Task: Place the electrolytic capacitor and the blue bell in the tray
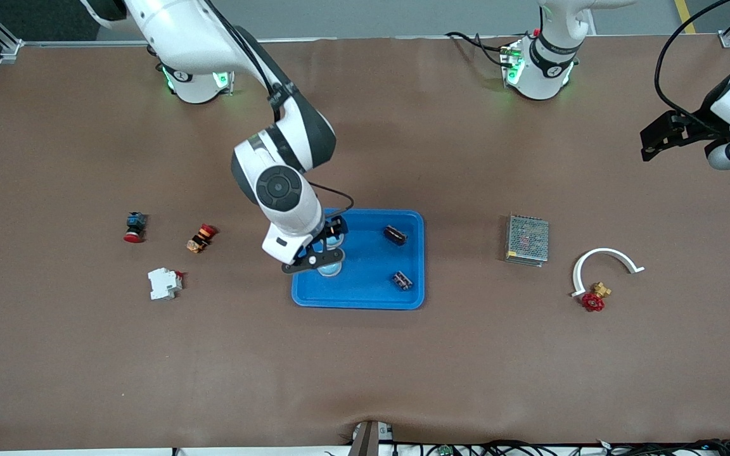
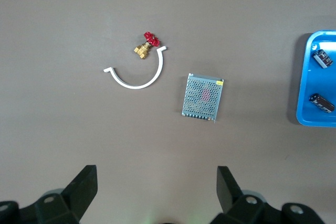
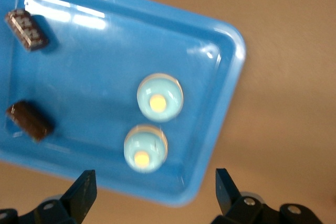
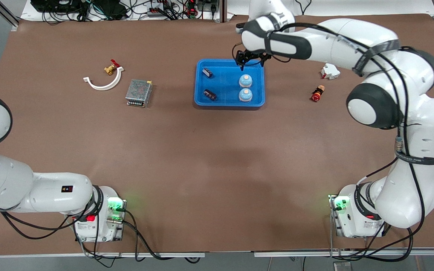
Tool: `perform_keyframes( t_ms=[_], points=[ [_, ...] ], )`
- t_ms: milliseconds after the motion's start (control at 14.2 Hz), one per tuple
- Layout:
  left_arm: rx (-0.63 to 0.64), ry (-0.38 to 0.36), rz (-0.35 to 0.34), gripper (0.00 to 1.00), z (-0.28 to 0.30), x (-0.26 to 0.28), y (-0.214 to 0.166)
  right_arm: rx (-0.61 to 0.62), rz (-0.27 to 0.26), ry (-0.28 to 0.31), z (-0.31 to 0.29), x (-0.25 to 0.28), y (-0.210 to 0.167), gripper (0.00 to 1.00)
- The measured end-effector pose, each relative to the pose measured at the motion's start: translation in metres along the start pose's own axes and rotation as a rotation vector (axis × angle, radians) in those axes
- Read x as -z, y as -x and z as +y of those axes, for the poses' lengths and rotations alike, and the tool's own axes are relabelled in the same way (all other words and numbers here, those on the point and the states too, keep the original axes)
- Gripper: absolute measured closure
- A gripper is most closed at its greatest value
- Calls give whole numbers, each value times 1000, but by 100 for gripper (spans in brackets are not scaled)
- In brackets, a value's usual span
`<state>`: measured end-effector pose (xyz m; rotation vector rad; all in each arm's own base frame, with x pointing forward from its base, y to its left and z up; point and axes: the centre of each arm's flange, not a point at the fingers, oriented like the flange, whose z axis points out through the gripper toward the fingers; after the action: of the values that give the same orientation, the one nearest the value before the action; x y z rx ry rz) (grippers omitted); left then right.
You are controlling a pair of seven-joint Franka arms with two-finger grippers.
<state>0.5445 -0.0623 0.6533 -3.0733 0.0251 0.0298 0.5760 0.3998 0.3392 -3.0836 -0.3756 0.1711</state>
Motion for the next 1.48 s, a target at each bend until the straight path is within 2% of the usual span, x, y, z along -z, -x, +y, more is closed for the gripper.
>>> perform_keyframes(
  t_ms=[283,424,636,918,1201,1342,1484],
  points=[
    [8,0,0,0,-4,0,0,-9,-67,18,16,59,26,0],
    [10,0,3,0,-5,2,1,-19,-87,50,35,93,40,0],
    [11,-2,4,0,-6,8,7,-26,-98,121,58,142,64,0],
    [13,-2,3,0,-7,10,9,-38,-101,109,119,196,84,0],
    [14,-3,-1,0,-8,9,9,-97,-82,70,216,224,109,0],
    [14,-3,-7,0,-8,9,10,-105,-46,51,259,234,126,0],
    [14,-3,-10,0,-8,8,10,-140,14,39,294,235,145,0]
  ],
)
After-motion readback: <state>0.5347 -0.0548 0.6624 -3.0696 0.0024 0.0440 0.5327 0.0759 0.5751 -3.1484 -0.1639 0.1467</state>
